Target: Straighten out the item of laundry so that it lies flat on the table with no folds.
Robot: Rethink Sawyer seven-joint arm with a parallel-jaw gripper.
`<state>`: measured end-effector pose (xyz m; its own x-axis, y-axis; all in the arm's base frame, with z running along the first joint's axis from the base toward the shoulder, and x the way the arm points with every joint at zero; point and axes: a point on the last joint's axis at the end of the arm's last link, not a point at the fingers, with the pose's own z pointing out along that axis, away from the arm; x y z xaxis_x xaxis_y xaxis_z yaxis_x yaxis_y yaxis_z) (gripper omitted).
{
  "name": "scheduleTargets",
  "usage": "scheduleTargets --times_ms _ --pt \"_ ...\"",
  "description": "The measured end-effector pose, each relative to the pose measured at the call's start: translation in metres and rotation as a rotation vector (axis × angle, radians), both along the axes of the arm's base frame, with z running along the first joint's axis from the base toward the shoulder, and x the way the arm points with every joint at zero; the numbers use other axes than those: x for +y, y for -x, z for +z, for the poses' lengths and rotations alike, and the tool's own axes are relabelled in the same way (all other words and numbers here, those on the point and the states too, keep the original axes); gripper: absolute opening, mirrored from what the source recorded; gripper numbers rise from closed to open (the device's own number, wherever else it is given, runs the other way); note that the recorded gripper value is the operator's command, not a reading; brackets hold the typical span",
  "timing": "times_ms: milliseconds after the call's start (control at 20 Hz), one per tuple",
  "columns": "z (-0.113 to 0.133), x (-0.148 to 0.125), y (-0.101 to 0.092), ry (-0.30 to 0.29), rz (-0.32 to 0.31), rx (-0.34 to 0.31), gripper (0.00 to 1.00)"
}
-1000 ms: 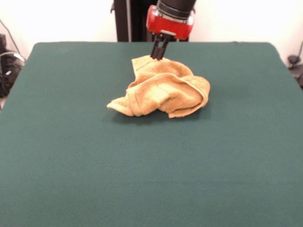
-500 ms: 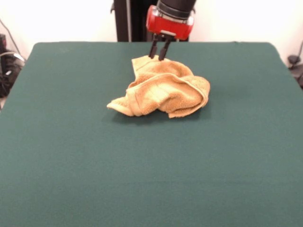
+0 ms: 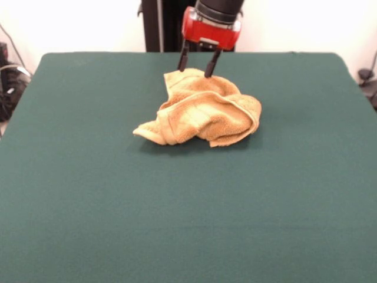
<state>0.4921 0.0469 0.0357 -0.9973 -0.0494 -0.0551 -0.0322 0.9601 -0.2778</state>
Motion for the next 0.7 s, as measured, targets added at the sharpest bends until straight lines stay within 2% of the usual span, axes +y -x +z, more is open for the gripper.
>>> scheduleTargets --times_ms 700 --pt "0.0006 -0.0038 -0.0021 -0.006 -0.011 -0.003 1.0"
